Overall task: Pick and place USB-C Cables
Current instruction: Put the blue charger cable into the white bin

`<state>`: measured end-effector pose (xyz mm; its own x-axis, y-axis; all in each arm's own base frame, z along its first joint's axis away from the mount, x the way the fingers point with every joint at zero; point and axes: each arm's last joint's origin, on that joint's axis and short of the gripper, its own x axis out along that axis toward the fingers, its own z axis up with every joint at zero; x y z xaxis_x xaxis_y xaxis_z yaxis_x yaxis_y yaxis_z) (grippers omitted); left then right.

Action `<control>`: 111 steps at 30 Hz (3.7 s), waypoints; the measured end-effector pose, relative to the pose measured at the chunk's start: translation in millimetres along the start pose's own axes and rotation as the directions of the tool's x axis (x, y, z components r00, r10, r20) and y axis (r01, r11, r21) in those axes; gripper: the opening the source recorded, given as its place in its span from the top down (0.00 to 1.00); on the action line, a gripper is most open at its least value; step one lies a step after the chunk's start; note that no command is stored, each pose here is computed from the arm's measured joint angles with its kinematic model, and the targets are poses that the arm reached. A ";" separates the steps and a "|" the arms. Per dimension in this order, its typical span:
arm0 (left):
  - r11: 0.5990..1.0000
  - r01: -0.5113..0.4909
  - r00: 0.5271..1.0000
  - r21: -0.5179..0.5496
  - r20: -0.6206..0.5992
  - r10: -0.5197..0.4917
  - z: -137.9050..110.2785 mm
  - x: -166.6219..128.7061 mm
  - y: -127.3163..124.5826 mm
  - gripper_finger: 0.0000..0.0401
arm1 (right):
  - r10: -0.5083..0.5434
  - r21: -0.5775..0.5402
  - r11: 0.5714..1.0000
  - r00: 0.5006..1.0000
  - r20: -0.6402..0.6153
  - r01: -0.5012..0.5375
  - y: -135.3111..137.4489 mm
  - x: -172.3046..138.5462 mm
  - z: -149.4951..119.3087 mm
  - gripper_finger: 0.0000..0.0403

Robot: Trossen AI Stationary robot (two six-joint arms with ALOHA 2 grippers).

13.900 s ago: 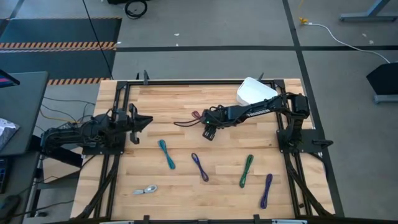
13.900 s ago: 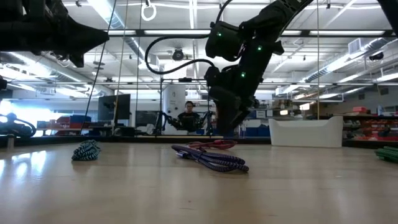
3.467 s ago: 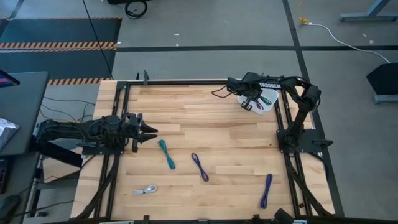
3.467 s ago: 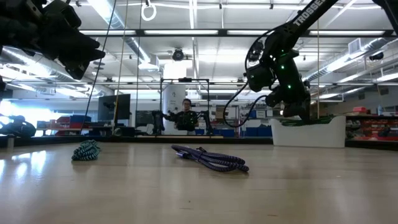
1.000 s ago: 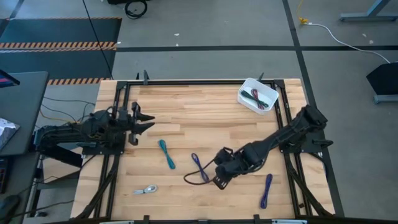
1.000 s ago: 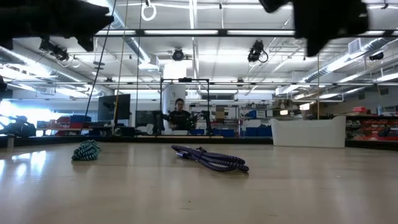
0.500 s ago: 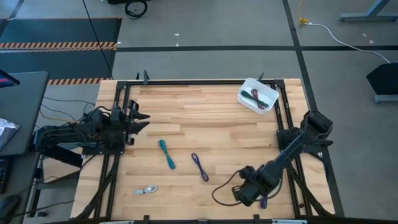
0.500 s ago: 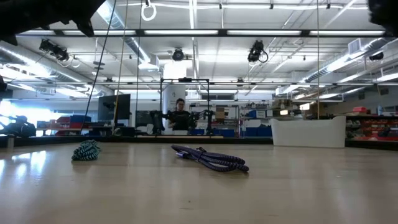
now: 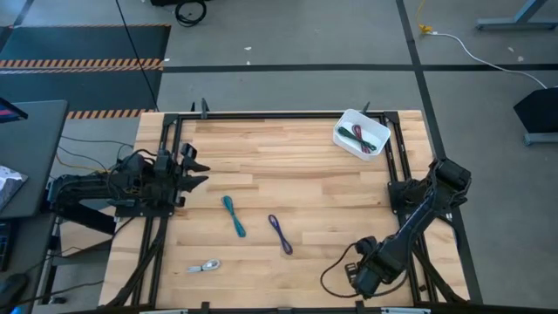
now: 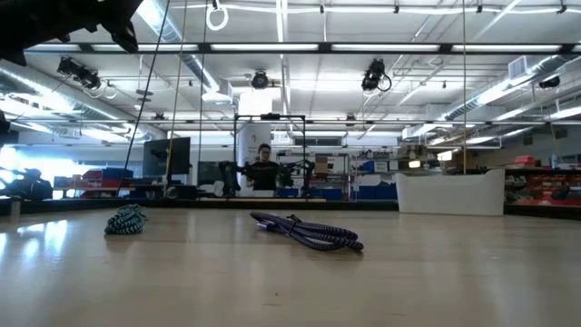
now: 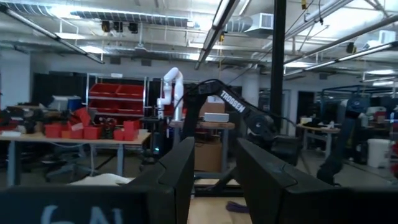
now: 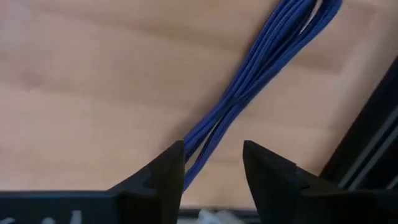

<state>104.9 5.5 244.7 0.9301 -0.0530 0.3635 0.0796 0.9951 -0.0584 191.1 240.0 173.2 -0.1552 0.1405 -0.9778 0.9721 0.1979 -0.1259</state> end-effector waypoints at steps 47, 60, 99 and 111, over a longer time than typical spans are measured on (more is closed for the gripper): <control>0.978 0.048 0.987 -0.204 -0.143 -0.078 -14.6 -0.3 -11.2 0.69 | -0.053 -0.199 0.978 0.995 0.079 0.068 -14.6 41.5 34.5 0.95; 0.954 -0.016 0.976 -0.300 -0.214 -0.051 -21.6 -1.5 -10.1 0.69 | -0.050 -0.326 0.941 0.992 0.114 0.085 2.0 32.6 61.0 0.95; 0.897 -0.047 0.946 -0.439 -0.307 -0.101 -30.4 -4.0 -11.1 0.69 | -0.152 -0.574 0.693 0.866 0.477 0.437 49.7 -100.8 246.9 0.95; 0.979 -0.015 0.950 -0.201 -0.309 -0.049 -30.7 -4.1 -8.9 0.69 | -0.247 -0.561 0.689 0.876 0.414 0.459 15.6 -118.1 335.9 0.95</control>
<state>111.4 -5.7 215.2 0.9903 -0.1249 0.0608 0.1363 0.9586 -0.2499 283.7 -99.4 230.6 -0.3033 -0.3275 -0.8948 0.4994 0.7451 -0.4420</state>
